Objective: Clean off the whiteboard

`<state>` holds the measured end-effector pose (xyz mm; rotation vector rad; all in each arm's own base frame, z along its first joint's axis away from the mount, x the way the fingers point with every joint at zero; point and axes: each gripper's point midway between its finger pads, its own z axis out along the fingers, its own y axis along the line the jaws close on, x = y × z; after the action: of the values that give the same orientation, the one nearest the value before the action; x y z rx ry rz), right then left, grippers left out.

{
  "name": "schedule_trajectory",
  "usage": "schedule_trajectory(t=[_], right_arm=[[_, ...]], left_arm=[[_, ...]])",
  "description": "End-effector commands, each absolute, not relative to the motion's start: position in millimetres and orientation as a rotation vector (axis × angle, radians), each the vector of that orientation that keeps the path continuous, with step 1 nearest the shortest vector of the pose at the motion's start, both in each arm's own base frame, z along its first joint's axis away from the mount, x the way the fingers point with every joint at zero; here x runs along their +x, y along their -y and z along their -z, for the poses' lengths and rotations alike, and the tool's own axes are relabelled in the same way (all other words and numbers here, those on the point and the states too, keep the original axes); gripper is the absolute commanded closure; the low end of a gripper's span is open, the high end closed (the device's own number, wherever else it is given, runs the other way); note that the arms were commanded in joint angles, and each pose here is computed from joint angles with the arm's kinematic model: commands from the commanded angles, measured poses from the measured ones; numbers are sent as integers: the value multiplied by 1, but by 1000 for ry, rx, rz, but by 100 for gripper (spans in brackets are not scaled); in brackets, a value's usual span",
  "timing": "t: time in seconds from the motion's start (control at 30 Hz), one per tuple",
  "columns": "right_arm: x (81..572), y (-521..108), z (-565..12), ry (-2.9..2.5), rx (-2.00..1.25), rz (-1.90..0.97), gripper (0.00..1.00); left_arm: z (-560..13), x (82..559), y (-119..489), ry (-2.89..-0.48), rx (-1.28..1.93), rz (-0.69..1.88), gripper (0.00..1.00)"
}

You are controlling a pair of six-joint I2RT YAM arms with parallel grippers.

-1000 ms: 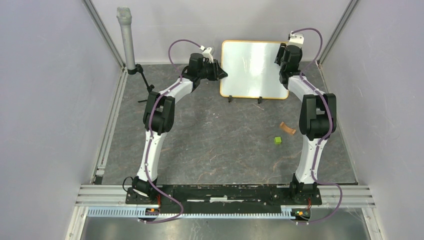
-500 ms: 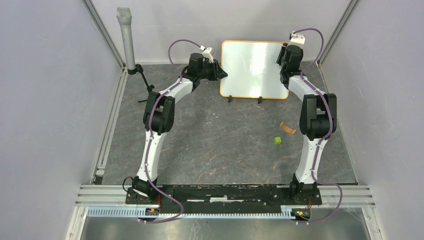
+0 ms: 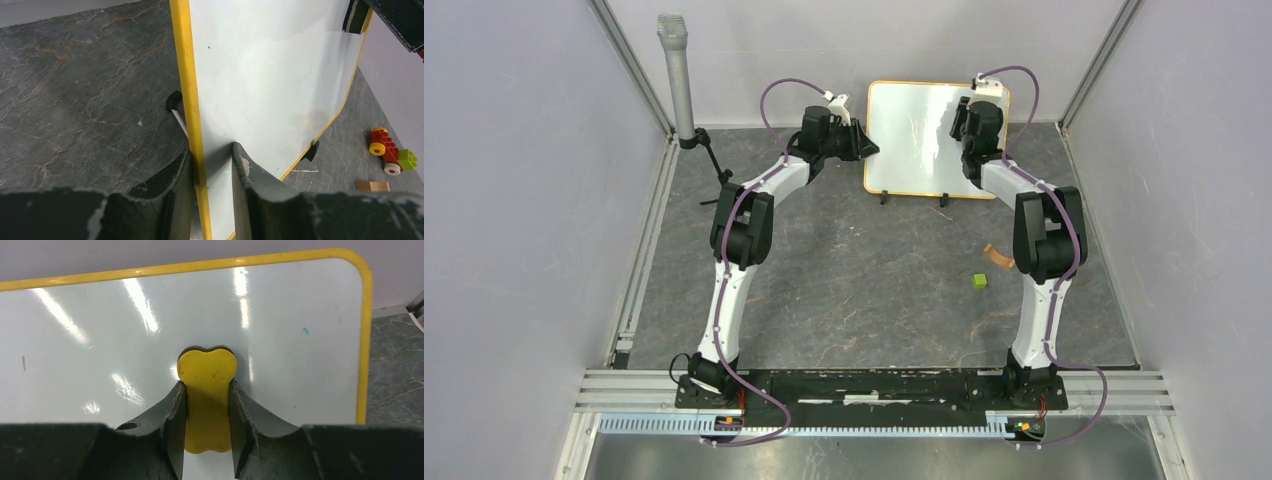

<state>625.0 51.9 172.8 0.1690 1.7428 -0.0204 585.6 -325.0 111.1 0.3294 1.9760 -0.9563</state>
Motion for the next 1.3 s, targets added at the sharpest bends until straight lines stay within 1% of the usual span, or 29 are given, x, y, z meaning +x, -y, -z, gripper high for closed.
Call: schedule_trajectory(t=[0.0, 0.2, 0.4, 0.63, 0.87, 1.0, 1.27], right_arm=[[621, -66, -186, -1728, 127, -17, 64], [625, -38, -204, -1685, 180, 56, 63], [634, -2, -205, -1669, 254, 83, 63], [648, 21, -206, -1670, 301, 106, 62], [654, 17, -213, -1652, 299, 78, 63], [658, 4, -216, -1644, 280, 49, 63], [670, -55, -226, -1638, 182, -13, 63]], left_arm=[[-112, 598, 309, -1961, 328, 799, 98], [-110, 598, 309, -1966, 330, 789, 98], [-110, 598, 308, -1967, 331, 783, 98], [-109, 598, 306, -1967, 333, 771, 98], [-110, 597, 308, -1964, 337, 770, 98], [-111, 597, 308, -1961, 338, 770, 98], [-113, 597, 307, -1956, 337, 767, 98]])
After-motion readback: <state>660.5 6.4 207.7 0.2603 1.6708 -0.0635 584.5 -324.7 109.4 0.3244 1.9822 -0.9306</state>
